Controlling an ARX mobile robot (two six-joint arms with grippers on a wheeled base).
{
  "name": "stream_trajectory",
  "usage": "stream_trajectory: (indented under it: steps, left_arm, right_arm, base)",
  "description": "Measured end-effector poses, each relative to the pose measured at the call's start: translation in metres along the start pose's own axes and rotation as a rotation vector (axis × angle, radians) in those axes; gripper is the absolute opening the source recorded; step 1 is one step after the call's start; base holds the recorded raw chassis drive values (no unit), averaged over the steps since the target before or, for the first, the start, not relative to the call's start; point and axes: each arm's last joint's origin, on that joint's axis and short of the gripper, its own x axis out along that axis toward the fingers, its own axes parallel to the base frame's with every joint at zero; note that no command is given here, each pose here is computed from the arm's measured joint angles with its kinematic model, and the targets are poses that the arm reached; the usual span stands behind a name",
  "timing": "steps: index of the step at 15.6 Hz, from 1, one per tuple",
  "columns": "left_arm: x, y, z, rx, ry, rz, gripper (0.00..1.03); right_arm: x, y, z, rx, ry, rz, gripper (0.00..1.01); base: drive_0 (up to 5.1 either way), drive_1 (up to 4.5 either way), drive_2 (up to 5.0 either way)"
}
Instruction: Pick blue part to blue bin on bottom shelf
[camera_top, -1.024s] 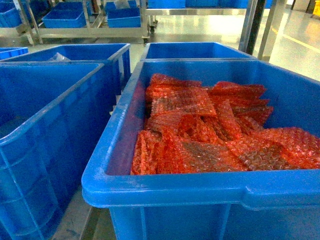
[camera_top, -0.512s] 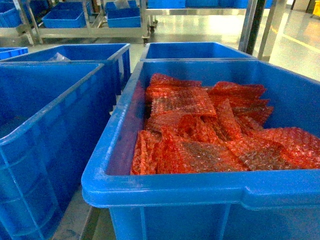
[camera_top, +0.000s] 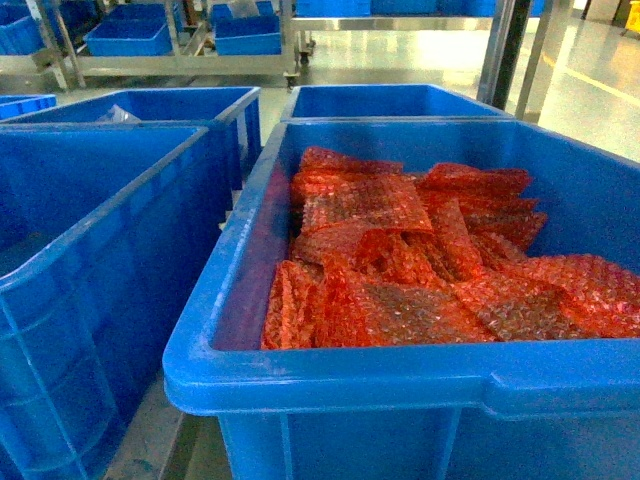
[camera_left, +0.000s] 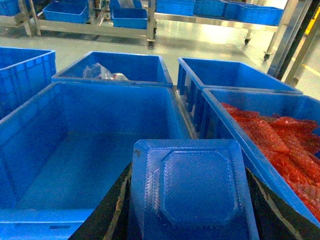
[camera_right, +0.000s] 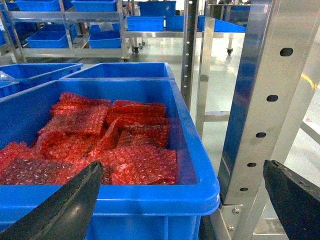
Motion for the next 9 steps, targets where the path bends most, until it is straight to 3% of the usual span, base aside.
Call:
stream_trajectory:
  steps: [9]
  left_arm:
    - [0.0000,0.0000,0.0000,0.000,0.000,0.000,0.44]
  right_arm:
    - [0.0000,0.0000,0.0000,0.000,0.000,0.000,0.98]
  base:
    - [0.0,0.00,0.0]
